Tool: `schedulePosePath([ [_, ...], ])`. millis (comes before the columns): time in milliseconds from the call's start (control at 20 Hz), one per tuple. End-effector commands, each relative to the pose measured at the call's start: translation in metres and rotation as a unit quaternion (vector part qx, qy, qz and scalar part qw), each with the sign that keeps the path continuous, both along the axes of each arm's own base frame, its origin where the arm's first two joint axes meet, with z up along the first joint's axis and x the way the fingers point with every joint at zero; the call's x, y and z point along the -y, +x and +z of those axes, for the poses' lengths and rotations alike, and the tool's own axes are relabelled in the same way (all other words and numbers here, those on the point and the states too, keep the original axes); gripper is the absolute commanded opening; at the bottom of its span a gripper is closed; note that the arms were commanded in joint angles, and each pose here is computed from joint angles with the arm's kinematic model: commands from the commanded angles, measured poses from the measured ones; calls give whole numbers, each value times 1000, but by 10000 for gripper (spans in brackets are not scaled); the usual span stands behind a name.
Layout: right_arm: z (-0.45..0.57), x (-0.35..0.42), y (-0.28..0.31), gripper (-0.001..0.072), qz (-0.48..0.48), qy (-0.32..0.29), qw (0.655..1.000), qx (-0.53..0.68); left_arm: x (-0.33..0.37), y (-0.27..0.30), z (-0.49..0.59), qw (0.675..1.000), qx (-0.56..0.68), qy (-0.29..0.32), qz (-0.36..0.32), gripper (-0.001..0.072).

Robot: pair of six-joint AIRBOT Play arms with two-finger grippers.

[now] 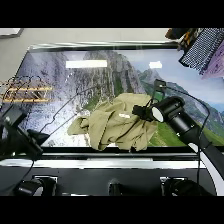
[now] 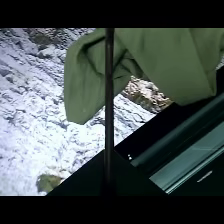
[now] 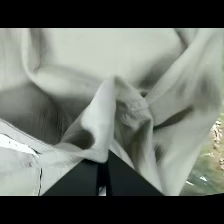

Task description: Fold the clothes and pants, and hang the long-sleeved shirts on hangers.

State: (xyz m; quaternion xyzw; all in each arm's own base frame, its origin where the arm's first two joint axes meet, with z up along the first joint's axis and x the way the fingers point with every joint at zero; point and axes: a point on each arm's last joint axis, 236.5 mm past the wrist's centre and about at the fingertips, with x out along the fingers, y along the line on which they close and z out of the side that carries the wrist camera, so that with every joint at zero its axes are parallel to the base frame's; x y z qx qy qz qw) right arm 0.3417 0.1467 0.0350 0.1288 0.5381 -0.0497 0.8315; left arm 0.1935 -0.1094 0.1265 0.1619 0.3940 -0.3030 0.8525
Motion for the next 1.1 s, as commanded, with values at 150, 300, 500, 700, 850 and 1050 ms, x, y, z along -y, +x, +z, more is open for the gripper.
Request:
schedulePosePath([
  [150,-10,7,9,25,-41,-7,999,1,33,-63,4,994,0,-60,-88,16],
  [300,-7,-1,19,25,-54,17,998,22,50,-82,-8,987,-37,-86,-131,16],
  [500,-7,-2,19,26,-60,21,998,20,53,-85,-33,985,-75,-86,-131,16],
  [700,6,-2,18,25,-58,30,997,34,55,-77,-43,984,-87,-78,-138,15],
  [850,21,-1,15,25,-57,42,996,49,58,-62,-49,983,-88,-74,-140,15],
  [1050,30,-3,9,25,-57,56,996,50,71,-36,-45,984,-56,-92,-141,15],
])
